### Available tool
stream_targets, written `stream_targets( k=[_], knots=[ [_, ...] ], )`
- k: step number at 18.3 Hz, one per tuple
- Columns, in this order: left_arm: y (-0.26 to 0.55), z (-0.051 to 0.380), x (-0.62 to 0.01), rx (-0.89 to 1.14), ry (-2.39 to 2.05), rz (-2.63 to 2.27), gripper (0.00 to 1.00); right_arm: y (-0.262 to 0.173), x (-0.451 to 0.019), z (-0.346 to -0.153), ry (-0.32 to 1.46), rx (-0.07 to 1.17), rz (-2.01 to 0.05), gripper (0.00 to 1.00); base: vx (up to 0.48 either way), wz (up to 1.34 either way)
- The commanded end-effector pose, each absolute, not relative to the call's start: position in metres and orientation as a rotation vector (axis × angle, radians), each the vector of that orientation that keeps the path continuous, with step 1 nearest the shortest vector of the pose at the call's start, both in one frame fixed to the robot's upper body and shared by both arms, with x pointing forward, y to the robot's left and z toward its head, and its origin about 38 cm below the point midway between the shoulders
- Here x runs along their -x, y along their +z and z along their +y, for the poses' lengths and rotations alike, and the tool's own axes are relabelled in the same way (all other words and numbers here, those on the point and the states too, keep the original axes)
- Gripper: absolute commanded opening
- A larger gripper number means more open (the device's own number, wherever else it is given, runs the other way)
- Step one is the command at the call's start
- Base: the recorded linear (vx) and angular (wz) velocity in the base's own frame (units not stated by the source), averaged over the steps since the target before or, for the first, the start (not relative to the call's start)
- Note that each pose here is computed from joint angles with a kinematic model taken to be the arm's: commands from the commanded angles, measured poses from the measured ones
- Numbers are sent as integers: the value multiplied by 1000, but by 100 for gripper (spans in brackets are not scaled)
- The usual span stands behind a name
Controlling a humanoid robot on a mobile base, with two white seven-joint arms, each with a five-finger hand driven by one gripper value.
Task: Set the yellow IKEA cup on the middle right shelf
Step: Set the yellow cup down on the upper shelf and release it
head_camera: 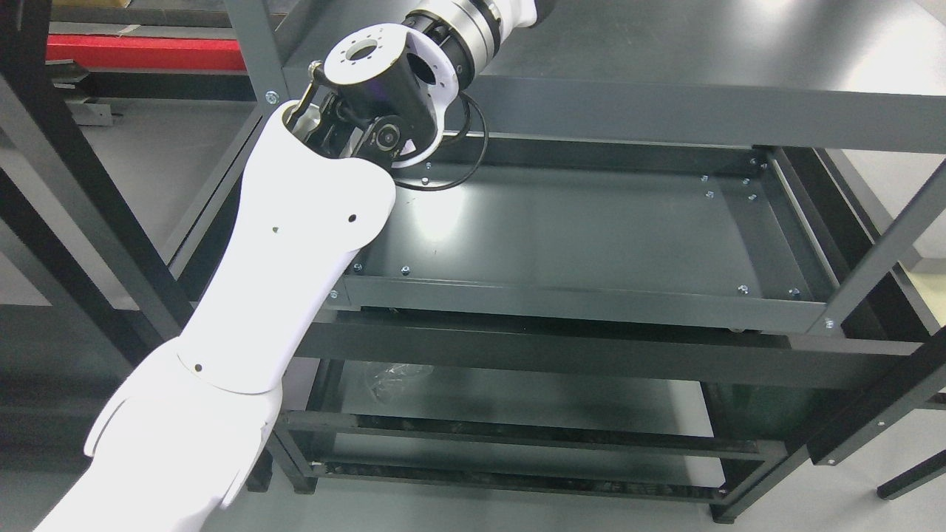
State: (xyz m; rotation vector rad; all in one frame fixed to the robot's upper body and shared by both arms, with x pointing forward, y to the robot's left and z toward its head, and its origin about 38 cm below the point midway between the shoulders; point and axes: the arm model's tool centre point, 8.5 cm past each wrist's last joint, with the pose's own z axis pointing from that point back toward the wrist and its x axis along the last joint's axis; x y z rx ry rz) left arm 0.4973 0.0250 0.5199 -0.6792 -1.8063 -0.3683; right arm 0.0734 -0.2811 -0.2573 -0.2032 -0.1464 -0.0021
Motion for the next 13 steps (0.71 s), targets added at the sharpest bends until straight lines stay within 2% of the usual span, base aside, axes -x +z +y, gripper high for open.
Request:
stream_targets(
  k=[1,6,8,13],
  knots=[
    [481,39,-540,575,-317,-1674,23,-257,-64,-291,-8,216,-132,99,0,0],
    [474,30,-540,619,-416,-1650,54,-257,-64,-291,-8,216,-132,99,0,0],
    [474,30,-540,612,-420,-1652,63,-257,-64,-291,-8,216,-132,99,0,0],
    [476,37,-544,456,-453,-1722,88,-257,-64,-291,-8,216,-132,99,0,0]
  ],
)
